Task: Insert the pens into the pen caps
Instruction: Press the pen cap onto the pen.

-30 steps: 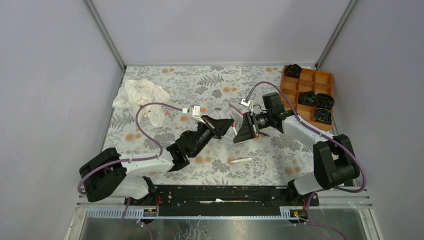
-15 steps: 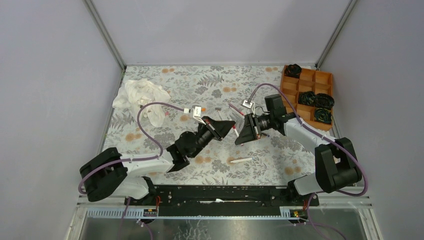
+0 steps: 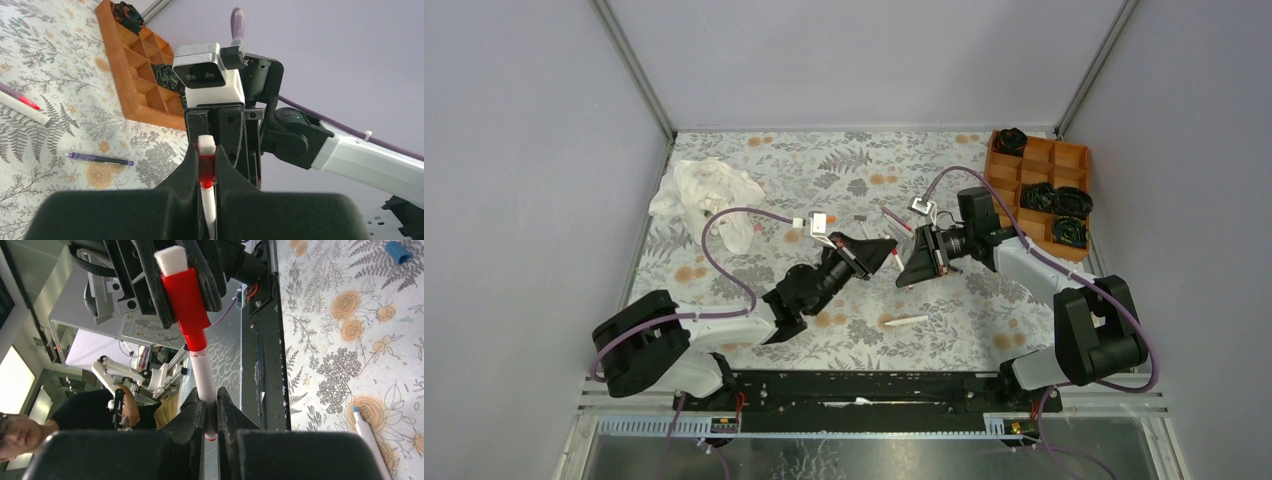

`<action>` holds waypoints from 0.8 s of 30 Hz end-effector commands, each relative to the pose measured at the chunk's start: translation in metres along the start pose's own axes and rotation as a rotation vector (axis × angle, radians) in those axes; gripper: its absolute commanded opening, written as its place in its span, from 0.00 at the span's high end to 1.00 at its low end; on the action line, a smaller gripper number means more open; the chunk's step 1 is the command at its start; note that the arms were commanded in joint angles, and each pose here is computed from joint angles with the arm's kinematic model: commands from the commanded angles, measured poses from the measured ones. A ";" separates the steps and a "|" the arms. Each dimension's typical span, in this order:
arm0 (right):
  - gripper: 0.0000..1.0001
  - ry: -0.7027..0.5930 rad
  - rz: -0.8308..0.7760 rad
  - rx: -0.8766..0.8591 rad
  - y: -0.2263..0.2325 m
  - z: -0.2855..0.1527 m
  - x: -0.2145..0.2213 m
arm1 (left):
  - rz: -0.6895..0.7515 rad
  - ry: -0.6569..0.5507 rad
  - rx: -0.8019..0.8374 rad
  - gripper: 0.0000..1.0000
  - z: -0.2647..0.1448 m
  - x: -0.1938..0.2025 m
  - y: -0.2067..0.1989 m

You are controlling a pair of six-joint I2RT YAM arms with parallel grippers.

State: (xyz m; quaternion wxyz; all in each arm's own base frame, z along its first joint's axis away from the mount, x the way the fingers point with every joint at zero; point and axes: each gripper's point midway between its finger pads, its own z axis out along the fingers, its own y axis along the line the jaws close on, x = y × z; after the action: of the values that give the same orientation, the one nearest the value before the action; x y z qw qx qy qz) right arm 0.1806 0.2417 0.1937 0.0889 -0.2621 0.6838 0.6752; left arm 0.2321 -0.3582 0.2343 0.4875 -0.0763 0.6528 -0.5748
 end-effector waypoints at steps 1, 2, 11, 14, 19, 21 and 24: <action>1.00 -0.221 -0.334 0.197 -0.012 -0.021 -0.100 | -0.062 0.961 0.277 1.00 -0.147 0.188 -0.045; 1.00 -0.224 -0.332 0.217 -0.014 -0.022 -0.100 | -0.061 0.973 0.295 1.00 -0.150 0.188 -0.048; 1.00 -0.203 -0.400 0.308 -0.019 -0.029 -0.100 | -0.052 0.883 0.206 1.00 -0.136 0.156 -0.032; 1.00 -0.213 -0.390 0.302 -0.015 -0.028 -0.096 | -0.019 0.708 0.055 1.00 -0.106 0.124 -0.004; 1.00 -0.204 -0.402 0.280 -0.007 -0.023 -0.085 | 0.034 0.586 0.071 1.00 -0.069 0.101 -0.016; 1.00 -0.199 -0.417 0.280 -0.004 -0.020 -0.084 | 0.022 0.589 0.120 1.00 -0.060 0.100 -0.026; 1.00 -0.178 -0.430 0.361 -0.010 -0.026 -0.087 | 0.047 0.654 0.206 1.00 -0.056 0.109 -0.042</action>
State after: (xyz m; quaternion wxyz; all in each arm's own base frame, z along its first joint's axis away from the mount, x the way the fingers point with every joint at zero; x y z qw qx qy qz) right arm 0.1894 0.2381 0.2007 0.1712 -0.3028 0.6815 0.6439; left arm 0.2299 -0.3534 0.2510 0.4815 -0.0436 0.6723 -0.5606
